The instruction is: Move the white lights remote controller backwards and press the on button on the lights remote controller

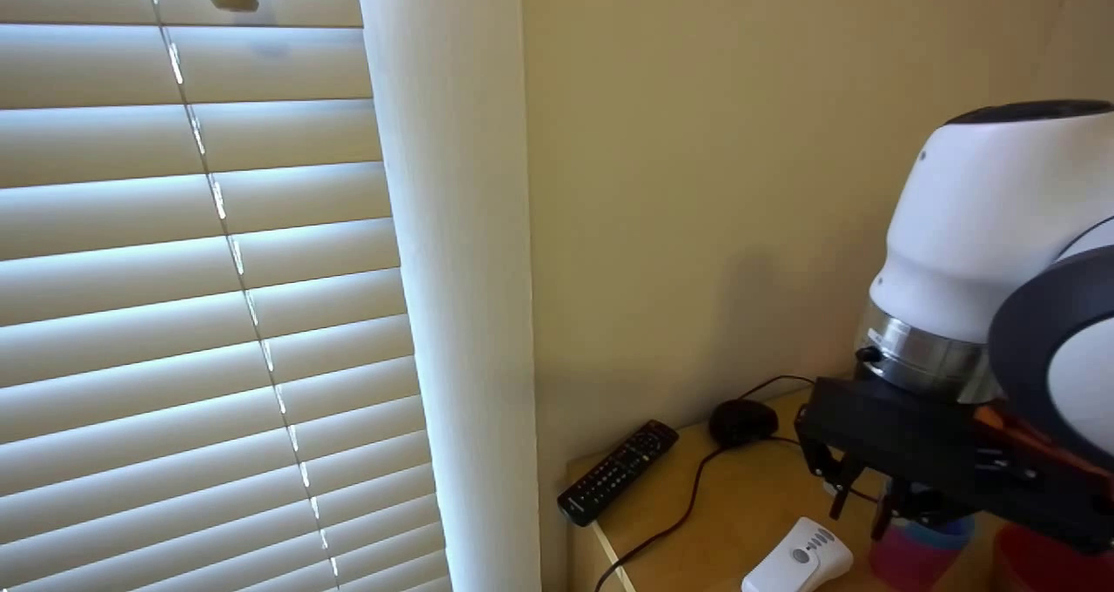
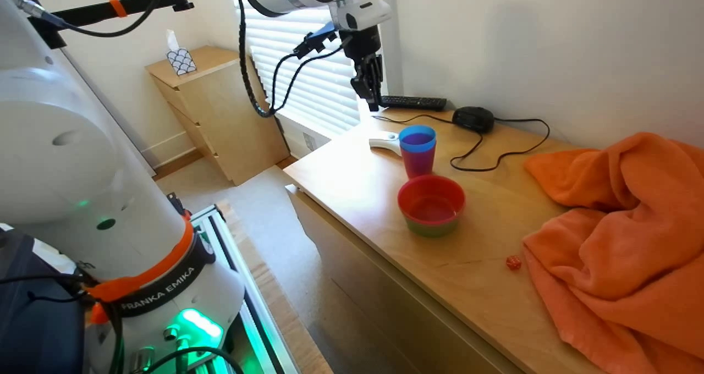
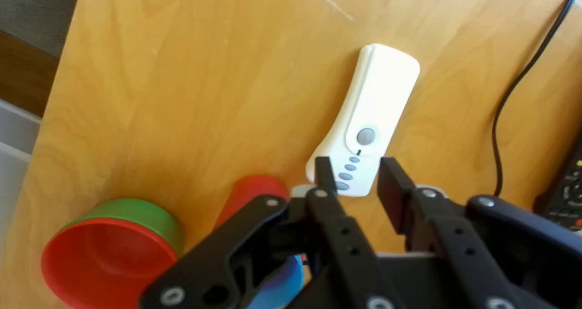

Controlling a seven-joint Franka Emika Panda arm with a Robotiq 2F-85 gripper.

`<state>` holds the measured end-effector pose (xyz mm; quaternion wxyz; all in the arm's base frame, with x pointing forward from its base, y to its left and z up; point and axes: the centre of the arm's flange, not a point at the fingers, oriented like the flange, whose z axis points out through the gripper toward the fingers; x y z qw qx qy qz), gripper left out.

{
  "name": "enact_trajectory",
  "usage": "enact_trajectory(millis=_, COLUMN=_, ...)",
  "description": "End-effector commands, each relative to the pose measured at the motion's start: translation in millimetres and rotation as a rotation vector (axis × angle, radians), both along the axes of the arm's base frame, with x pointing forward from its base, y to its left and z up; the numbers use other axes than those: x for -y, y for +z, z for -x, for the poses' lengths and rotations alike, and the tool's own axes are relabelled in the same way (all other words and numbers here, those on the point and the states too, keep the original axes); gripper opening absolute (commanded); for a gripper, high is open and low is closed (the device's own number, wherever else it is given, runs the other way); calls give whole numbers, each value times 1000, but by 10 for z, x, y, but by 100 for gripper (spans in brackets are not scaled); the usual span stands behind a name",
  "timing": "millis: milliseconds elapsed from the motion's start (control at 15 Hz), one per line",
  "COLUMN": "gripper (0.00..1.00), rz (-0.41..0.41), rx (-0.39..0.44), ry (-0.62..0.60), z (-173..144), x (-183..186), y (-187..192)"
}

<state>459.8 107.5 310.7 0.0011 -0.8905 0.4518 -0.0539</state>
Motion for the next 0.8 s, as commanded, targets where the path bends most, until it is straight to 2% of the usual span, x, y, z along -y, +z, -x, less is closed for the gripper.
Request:
enact_trajectory(millis=0, gripper=65, rz=-50, rx=-1, ry=197, z=453, x=285, y=543)
enact_trajectory(millis=333, gripper=100, rz=-64, rx=-139, ry=461, z=819, x=755, y=1074)
enact_trajectory(millis=400, gripper=100, rz=-56, rx=-110, ry=377, z=554, x=425, y=793)
enact_trajectory(millis=467, gripper=92, rz=-65, rx=-106, ry=383, z=591, x=526, y=899)
enact_trajectory(millis=533, gripper=99, rz=-58, rx=-95, ry=375, z=592, x=552, y=940)
enact_trajectory(millis=733, gripper=100, rz=-42, rx=-113, ry=390, z=576, x=429, y=839)
